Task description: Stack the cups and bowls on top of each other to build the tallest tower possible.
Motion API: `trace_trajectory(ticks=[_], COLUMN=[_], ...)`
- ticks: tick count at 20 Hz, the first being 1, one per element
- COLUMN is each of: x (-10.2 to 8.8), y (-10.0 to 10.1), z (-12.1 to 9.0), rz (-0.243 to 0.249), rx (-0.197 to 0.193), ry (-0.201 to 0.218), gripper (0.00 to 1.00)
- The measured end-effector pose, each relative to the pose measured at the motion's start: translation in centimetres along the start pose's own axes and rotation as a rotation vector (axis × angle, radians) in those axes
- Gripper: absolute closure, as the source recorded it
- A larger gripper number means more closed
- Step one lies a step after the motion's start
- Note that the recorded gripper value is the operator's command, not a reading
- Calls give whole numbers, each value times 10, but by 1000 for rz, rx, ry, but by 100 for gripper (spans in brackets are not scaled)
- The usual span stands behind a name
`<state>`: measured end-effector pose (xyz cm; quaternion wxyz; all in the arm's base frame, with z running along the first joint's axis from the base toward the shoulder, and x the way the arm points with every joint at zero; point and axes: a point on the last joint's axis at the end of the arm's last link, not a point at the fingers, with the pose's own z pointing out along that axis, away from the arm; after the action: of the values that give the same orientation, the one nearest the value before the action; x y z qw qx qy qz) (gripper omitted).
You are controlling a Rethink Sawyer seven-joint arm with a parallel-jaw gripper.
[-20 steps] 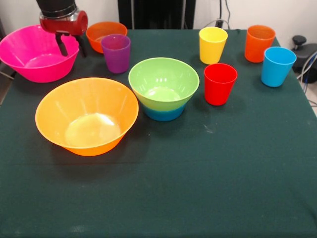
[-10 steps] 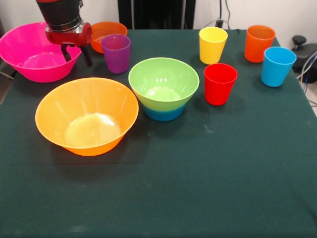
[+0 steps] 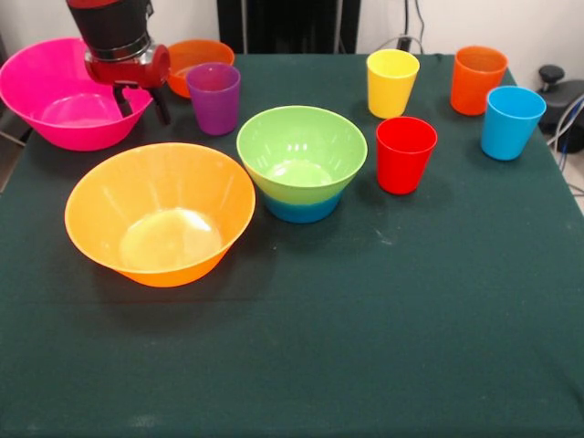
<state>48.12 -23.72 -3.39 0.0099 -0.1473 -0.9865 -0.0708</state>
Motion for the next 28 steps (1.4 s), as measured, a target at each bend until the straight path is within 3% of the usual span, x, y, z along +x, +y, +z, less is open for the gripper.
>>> trace_trajectory(ticks=[11,12,14,15,16,17,28], x=[-1,-1,-2,-7,-8,-9,-11], y=[-1,-1,-3,-5,-6,-6,-7], z=[0,-1,-3,-10,-11,-12,-14], rz=[1,1,2,-2,-3,-4,-5], rx=[1,3,6,21,23,25,29], ry=[-1,-1,-5,-19,-21,-23,-28], gripper=[0,100,100,0,0,100,100])
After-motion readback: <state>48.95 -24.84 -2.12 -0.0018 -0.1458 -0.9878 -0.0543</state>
